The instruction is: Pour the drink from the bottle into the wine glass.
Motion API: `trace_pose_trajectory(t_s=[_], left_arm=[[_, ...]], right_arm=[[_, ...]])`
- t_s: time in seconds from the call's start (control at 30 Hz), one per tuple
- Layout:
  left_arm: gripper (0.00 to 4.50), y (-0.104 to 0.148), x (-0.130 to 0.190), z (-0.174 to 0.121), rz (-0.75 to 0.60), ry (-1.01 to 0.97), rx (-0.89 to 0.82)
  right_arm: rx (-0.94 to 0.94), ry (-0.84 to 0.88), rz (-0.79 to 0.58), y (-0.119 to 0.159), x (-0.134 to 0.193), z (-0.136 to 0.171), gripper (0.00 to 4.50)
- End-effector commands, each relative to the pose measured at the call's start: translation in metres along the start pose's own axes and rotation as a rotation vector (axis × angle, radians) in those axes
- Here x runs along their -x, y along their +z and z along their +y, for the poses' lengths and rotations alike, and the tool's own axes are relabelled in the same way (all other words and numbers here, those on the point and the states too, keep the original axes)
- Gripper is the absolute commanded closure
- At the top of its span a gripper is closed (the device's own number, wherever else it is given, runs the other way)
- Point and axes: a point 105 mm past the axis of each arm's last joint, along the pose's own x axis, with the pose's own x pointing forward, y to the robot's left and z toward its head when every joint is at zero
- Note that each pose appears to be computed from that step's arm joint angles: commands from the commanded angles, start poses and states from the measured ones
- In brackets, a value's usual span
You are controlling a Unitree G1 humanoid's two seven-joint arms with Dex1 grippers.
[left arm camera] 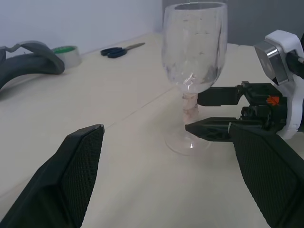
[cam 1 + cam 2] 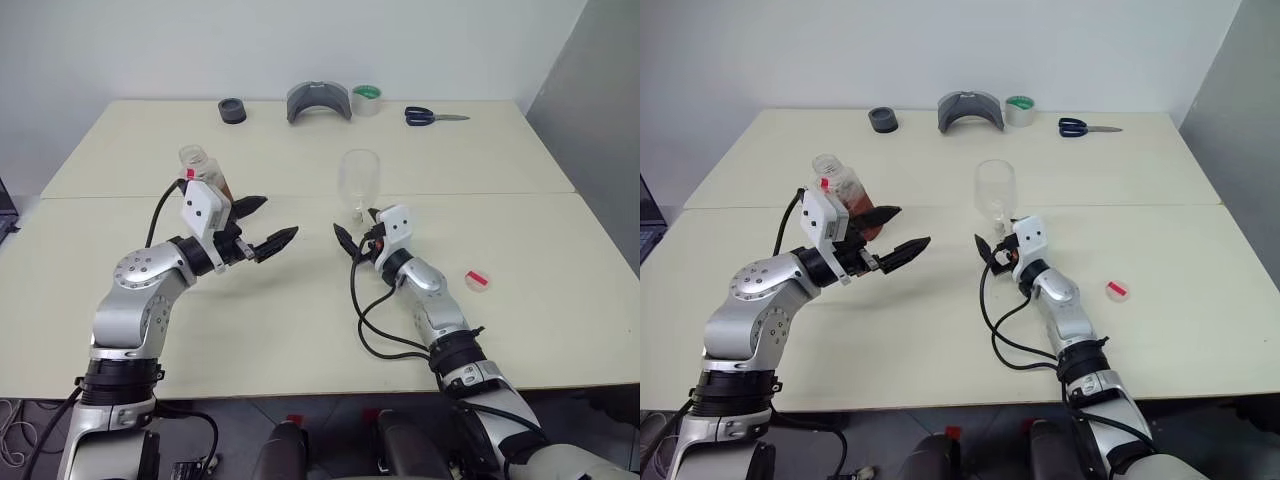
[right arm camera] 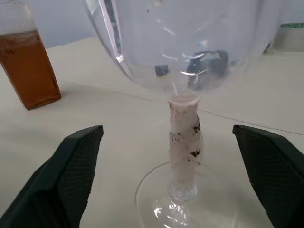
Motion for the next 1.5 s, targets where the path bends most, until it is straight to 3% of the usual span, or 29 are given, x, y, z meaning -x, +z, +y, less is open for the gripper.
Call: trace_pose_trajectory(t_s=[0.03,0.17,0.4,0.57,0.67,1.07,1.5], left_arm=[[0.0,0.014,0.0,0.0,-0.052,0.005,-0.036],[0.0,0.0,0.007,0.002,-0.038,0.071,0.035],[0.0,-0.036,0.032,0.011,0.021,0.262,0.086],[0.0,-0.059,0.062,0.04,0.055,0.569,0.089],[0.0,-0.066,0.075,0.049,0.073,0.639,0.098],[0.0,-0.063,0.077,0.078,0.101,0.603,0.062],[0.0,-0.048,0.051,0.099,0.112,0.565,0.014]], right_arm=[[0.026,-0.012,-0.021,0.01,0.011,-0.01,0.05],[0.032,0.024,0.024,0.007,0.035,-0.012,0.05],[0.055,0.178,0.085,0.018,0.078,0.014,0.05],[0.072,0.346,0.1,0.037,0.097,0.043,0.05],[0.084,0.402,0.111,0.043,0.102,0.053,0.05],[0.095,0.512,0.098,0.058,0.098,0.07,0.05],[0.074,0.561,0.086,0.066,0.096,0.079,0.05]])
